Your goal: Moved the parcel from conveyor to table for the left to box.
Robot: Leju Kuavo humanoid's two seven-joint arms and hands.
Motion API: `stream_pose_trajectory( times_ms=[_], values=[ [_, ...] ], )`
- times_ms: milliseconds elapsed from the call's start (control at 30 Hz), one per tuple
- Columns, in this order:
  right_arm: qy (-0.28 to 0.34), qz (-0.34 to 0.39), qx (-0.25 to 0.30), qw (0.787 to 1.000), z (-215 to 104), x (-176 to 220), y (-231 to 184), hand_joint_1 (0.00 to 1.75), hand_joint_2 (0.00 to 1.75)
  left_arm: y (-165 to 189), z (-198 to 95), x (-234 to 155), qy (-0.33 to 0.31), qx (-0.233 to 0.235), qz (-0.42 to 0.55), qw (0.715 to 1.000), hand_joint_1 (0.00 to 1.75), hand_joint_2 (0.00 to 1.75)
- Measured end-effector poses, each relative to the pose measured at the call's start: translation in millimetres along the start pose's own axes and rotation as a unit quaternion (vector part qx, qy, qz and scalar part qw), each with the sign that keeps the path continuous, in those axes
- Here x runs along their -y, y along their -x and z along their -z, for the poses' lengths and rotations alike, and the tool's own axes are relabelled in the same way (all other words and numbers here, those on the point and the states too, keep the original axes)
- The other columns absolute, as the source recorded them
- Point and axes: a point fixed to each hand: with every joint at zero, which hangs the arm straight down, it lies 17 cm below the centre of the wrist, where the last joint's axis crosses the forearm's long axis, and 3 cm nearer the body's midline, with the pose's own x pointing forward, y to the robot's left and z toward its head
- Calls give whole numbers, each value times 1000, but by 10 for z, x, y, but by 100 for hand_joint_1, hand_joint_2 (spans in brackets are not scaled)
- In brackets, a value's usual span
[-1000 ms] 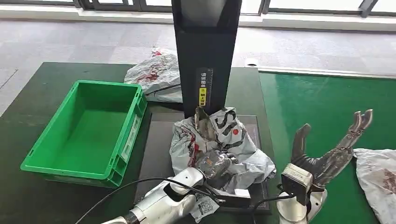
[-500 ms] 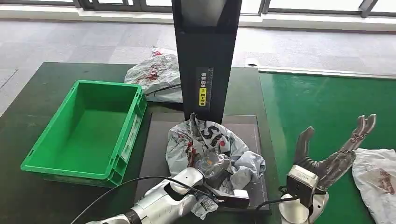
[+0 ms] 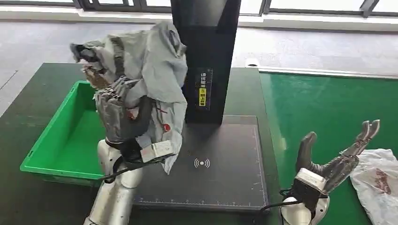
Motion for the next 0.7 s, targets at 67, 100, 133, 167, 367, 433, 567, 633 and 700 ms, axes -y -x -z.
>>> stream_pose_trajectory(
  times_ms=[67, 100, 133, 167, 367, 433, 567, 633, 700],
  values=[
    [2, 2, -2, 1000, 1, 5, 7, 0, 0, 225, 13, -260, -26, -17, 27, 999, 175, 175],
    [2, 2, -2, 1000, 2, 6, 7, 0, 0, 364, 22, -389, -36, -31, 47, 998, 175, 175],
    [2, 3, -3, 1000, 2, 7, 8, 0, 0, 474, 25, -488, -43, -42, 63, 996, 175, 175],
    [2, 3, -3, 1000, 2, 7, 8, 0, 0, 579, 21, -591, -50, -52, 79, 994, 175, 175],
    [4, 4, -4, 1000, 4, 11, 11, 0, 0, 1113, -51, -770, -35, -108, 174, 978, 175, 175],
    [4, 5, -5, 1000, 4, 13, 12, 0, 0, 1328, -149, -797, -21, -133, 201, 970, 175, 175],
    [6, 5, -3, 1000, 14, 24, 2, 0, 0, 1831, -403, -548, 47, -206, 272, 939, 175, 175],
    [7, 5, -3, 1000, 17, 27, -2, 0, 0, 2146, -654, -417, 85, -258, 299, 915, 175, 175],
    [7, 5, -2, 1000, 18, 28, -4, 0, 0, 2314, -838, -330, 109, -282, 305, 903, 175, 175]
  ],
)
